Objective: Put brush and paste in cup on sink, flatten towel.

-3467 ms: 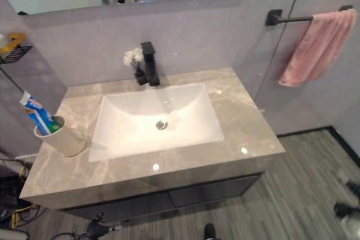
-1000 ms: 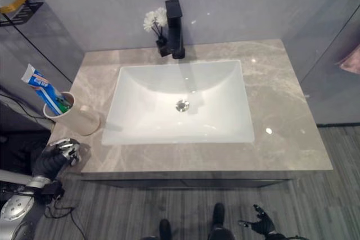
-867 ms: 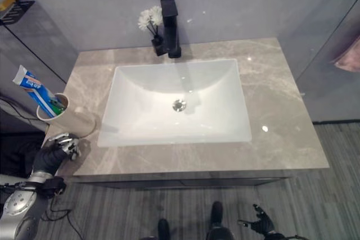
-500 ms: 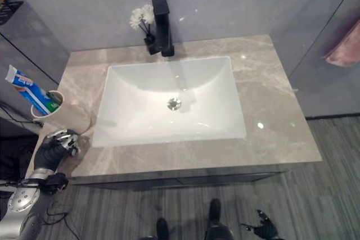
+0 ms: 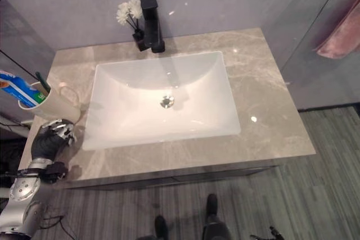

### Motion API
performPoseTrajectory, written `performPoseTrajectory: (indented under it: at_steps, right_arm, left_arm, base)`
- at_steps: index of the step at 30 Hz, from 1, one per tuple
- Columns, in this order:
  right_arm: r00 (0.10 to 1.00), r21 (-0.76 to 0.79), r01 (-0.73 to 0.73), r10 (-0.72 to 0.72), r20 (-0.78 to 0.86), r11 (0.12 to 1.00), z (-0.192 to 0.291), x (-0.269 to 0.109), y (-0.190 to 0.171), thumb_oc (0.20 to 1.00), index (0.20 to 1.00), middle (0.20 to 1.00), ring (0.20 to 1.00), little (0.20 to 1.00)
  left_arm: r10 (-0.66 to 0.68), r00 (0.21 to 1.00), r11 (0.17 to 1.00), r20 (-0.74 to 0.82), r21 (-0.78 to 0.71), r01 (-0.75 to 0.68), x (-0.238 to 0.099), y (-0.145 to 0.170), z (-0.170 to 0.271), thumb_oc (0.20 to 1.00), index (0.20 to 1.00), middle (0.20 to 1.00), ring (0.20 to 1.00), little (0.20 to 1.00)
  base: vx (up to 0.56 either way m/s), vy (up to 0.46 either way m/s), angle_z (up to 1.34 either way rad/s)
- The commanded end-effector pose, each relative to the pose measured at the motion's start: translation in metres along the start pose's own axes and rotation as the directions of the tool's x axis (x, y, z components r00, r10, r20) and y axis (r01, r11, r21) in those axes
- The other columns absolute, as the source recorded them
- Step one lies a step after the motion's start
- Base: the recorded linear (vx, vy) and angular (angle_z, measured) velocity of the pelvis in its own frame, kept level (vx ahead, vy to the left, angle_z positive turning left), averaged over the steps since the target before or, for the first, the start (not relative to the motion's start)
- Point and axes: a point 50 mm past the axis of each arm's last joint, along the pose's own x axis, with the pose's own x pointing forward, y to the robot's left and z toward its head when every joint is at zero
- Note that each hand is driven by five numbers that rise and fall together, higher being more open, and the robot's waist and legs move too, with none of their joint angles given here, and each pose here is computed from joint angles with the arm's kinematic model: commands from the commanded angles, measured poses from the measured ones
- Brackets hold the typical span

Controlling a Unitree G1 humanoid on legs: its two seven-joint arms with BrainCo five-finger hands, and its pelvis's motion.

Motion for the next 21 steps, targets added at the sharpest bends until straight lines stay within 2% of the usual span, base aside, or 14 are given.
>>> performPoseTrajectory:
  at_steps: [1, 6, 13, 21]
  right_arm:
    - [1.0, 0.054, 0.011, -0.012, 0.024, 0.998, 0.012, 0.005, 0.005, 1.0, 1.0, 1.0, 1.0, 1.0]
    - [1.0, 0.046, -0.008, 0.007, 0.015, 0.999, 0.011, 0.005, 0.01, 1.0, 1.0, 1.0, 1.0, 1.0]
    - [0.999, 0.034, -0.038, 0.038, 0.01, 0.999, 0.009, 0.004, 0.015, 1.0, 1.0, 1.0, 1.0, 1.0]
    - [0.999, 0.004, -0.034, 0.034, 0.025, 0.999, 0.013, 0.005, 0.011, 1.0, 1.0, 1.0, 1.0, 1.0]
  left_arm:
    - [0.098, 0.991, 0.988, 0.09, 0.112, -0.108, 0.014, 0.028, 0.024, 0.2, 0.2, 0.2, 0.2, 0.2]
    - [0.094, 0.989, 0.982, 0.112, 0.153, -0.11, 0.025, 0.028, 0.033, 0.2, 0.2, 0.2, 0.2, 0.2]
    - [0.035, 0.996, 0.986, 0.086, 0.161, -0.049, 0.004, 0.029, 0.029, 0.2, 0.2, 0.2, 0.2, 0.2]
    - [0.076, 0.997, 0.977, 0.026, 0.199, -0.08, -0.015, 0.051, 0.024, 0.2, 0.2, 0.2, 0.2, 0.2]
  base:
    - [0.02, -0.001, -0.04]
    - [0.02, -0.009, -0.06]
    - [0.02, -0.004, -0.01]
    - [0.0, 0.0, 0.01]
